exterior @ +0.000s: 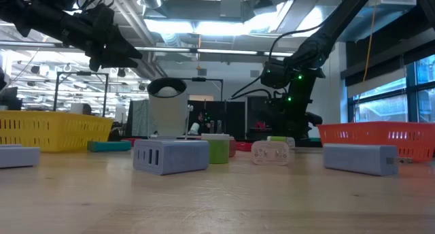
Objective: Pick & Place Office items
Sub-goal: Put the purple charger adapter into the orange basket
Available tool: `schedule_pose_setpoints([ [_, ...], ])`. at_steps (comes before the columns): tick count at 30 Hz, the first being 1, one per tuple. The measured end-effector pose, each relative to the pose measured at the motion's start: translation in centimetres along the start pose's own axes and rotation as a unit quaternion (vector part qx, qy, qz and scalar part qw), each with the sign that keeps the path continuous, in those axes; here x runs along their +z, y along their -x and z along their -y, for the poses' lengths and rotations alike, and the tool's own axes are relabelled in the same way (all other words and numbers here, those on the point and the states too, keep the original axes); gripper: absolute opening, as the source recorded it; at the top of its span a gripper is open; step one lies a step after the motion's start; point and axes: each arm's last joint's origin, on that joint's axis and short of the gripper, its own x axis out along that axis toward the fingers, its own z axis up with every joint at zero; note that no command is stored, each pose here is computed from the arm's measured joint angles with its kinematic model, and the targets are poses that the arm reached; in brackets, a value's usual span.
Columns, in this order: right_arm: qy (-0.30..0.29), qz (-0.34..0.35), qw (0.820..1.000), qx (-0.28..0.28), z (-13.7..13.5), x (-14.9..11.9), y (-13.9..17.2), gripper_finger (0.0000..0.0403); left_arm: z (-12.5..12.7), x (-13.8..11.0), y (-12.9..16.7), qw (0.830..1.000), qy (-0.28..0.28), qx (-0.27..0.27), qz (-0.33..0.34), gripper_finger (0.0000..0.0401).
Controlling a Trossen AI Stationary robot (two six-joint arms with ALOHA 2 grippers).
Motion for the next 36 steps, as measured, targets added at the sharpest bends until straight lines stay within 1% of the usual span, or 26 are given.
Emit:
schedule_pose_setpoints([
  [8,-0.005,-0.004,1.0,0.004,0.4,0.1,-0.1,0.0196,0.0,0.0,0.0,1.0,0.0,0.0,0.0,0.0209],
  [15,-0.001,-0.008,1.0,0.008,0.4,0.1,0.2,0.0136,0.0,0.0,0.0,1.0,0.0,0.0,0.001,0.0209],
  [22,0.002,-0.005,1.0,0.008,0.6,0.2,1.3,0.0136,0.1,0.4,0.2,1.0,0.003,-0.006,0.021,0.0209],
  [26,0.004,0.014,1.0,0.015,0.8,0.6,2.9,0.0136,0.2,0.7,0.4,0.999,0.005,-0.025,0.036,0.0209],
  [29,0.001,0.035,0.999,0.024,1.0,0.9,4.7,0.0136,0.3,1.0,0.7,0.998,0.006,-0.035,0.048,0.0209],
  [33,-0.003,0.074,0.995,0.059,1.3,1.4,7.8,0.0136,0.3,1.3,1.1,0.997,0.007,-0.04,0.063,0.0209],
  [36,-0.001,0.114,0.989,0.095,1.7,1.5,11.0,0.0136,0.4,1.6,1.5,0.995,0.0,-0.055,0.081,0.0209],
])
